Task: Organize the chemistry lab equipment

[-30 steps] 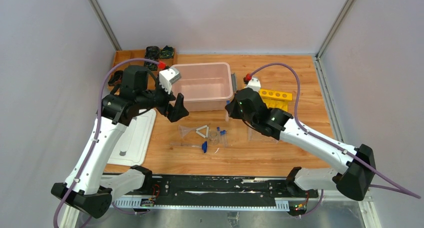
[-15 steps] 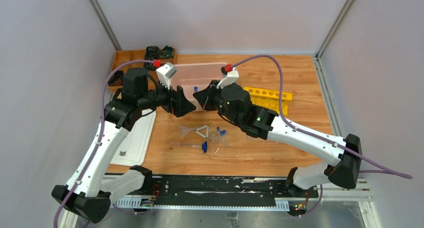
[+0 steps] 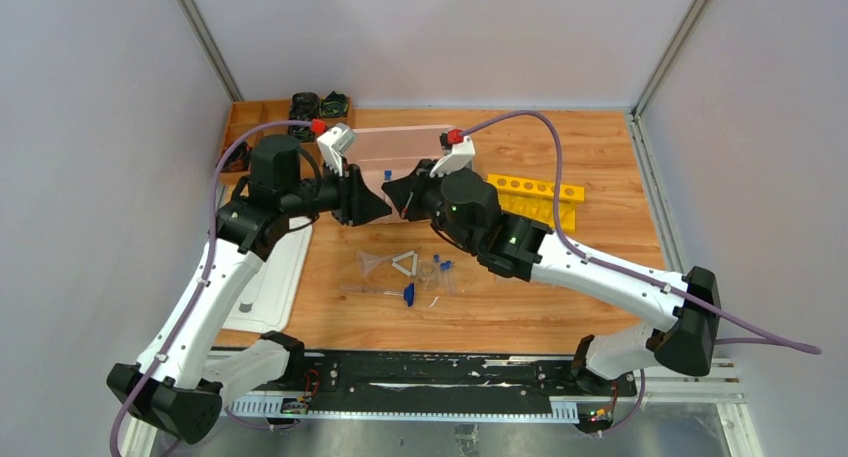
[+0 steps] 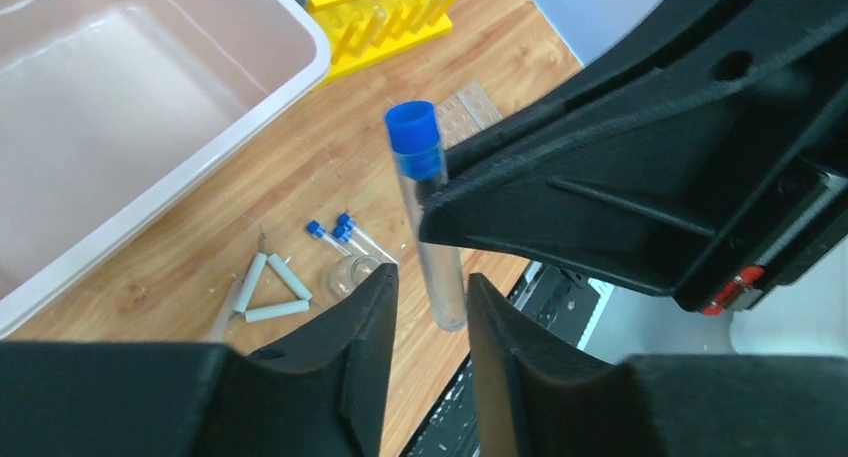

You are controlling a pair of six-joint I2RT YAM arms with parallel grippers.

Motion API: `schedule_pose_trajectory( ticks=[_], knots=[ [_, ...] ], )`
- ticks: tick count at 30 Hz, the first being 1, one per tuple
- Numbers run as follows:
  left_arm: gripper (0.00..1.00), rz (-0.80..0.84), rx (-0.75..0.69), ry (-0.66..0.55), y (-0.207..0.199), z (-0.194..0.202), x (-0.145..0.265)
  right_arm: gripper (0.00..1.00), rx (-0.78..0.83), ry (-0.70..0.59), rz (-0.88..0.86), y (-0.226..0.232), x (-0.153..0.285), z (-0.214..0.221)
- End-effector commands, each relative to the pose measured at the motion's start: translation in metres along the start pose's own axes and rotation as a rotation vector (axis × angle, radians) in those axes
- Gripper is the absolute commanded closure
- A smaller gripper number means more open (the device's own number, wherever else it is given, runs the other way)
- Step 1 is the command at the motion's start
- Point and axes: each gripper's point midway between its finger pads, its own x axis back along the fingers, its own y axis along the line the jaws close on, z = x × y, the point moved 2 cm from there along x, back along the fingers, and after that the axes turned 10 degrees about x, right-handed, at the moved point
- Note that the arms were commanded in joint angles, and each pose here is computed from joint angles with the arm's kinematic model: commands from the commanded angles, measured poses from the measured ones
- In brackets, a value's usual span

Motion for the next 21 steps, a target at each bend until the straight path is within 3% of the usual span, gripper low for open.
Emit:
schedule_pose_trajectory(
  ticks=[1,3,9,15,17,21],
  knots=[
    [0.69,0.03,0.008,0.017,-0.001,0.003,-0.004,1.0,-0.047,-0.062,-0.036,0.018,-0.002,-0.019],
    [0.74,0.03,0.01,0.038,0.0,0.006,-0.005,1.0,-0.059,-0.054,-0.047,0.021,-0.003,-0.016],
    [0.75,0.039,0.014,0.062,0.003,0.014,-0.006,1.0,-0.072,-0.047,-0.06,0.022,-0.004,-0.012],
    [0.59,0.057,0.048,0.091,0.004,0.024,-0.009,1.0,-0.048,-0.047,-0.065,0.024,-0.004,-0.011],
    [0.58,0.057,0.048,0.09,0.005,0.024,-0.009,1.0,-0.047,-0.043,-0.063,0.023,-0.004,-0.009],
    [0.87,0.051,0.016,0.058,0.003,0.018,-0.007,1.0,-0.034,-0.044,-0.055,0.022,-0.002,-0.007]
  ],
)
